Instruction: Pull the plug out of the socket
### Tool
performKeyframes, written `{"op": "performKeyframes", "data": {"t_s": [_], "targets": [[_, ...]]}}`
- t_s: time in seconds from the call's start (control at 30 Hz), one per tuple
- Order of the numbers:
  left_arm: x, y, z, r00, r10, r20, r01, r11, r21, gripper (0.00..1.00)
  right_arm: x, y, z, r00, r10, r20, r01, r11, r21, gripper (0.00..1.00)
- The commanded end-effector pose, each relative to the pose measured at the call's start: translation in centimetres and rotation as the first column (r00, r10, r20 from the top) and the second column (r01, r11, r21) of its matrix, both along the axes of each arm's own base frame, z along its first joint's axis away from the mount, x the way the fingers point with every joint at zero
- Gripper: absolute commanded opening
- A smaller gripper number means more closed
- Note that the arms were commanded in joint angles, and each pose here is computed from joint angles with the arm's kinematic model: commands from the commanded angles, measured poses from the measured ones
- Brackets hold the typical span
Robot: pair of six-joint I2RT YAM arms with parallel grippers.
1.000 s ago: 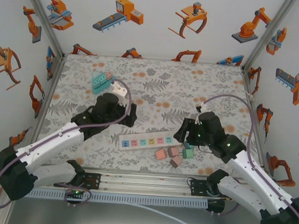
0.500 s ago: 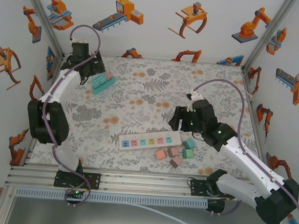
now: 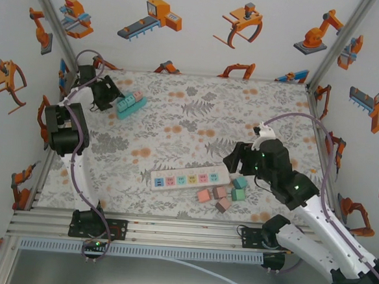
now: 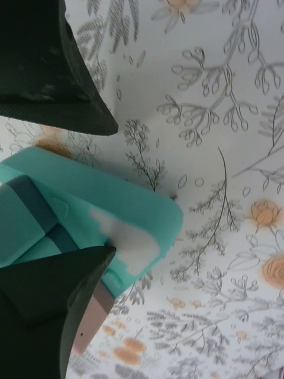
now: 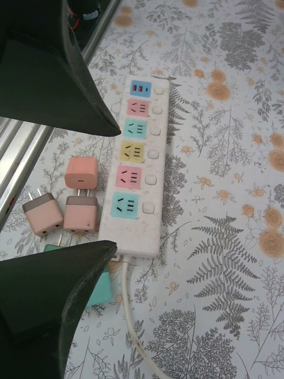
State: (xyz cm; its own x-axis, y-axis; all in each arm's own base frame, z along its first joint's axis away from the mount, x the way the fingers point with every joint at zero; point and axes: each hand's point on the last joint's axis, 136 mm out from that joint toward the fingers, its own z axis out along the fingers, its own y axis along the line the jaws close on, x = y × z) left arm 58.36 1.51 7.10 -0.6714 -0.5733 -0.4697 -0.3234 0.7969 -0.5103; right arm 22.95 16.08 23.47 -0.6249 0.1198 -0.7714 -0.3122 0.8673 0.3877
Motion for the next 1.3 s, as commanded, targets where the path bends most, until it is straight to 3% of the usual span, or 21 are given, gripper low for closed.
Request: {"op": "performKeyframes", "data": {"t_s": [0.0,0.23,0.4,0.53,0.67,0.97,1.13,1.27], "targets": [[0.9,-3.5,2.0,0.989,-0.117,0.093,0.127,0.985,-0.114,0.66,0.2,-1.0,-0.6,0.998,-0.067,-0.013,0.067,0.998,-0.006,0.66],[0.2,-7.0,-1.1,0.968,-0.251,-0.027,0.246,0.96,-0.133,0.51,0.9,0.2,0.0,0.998,-0.052,-0.035,0.053,0.998,0.027,0.66],[-0.8,-11.2,-2.4,0.903,-0.424,-0.076,0.416,0.904,-0.1,0.47,1.1,0.6,0.1,0.998,-0.049,-0.045,0.051,0.998,0.035,0.66],[-2.3,-15.6,-2.3,0.81,-0.58,-0.088,0.575,0.815,-0.073,0.43,1.2,0.7,-0.1,0.997,-0.053,-0.051,0.056,0.997,0.046,0.66],[-5.0,-20.2,-1.9,0.688,-0.719,-0.097,0.721,0.693,-0.026,0.43,1.1,0.7,-0.3,0.997,-0.05,-0.056,0.052,0.998,0.046,0.66],[-11.6,-29.9,-1.8,0.483,-0.871,-0.086,0.875,0.485,-0.002,0.45,1.0,0.7,-0.2,0.996,-0.058,-0.066,0.062,0.996,0.063,0.65],[-15.4,-32.9,-2.4,0.374,-0.922,-0.099,0.927,0.374,0.019,0.45,0.7,0.6,-0.7,0.994,-0.063,-0.084,0.069,0.995,0.07,0.66],[-18.6,-33.0,-3.2,0.288,-0.946,-0.149,0.958,0.284,0.05,0.46,0.6,0.5,-1.0,0.994,-0.07,-0.089,0.077,0.994,0.083,0.67]]}}
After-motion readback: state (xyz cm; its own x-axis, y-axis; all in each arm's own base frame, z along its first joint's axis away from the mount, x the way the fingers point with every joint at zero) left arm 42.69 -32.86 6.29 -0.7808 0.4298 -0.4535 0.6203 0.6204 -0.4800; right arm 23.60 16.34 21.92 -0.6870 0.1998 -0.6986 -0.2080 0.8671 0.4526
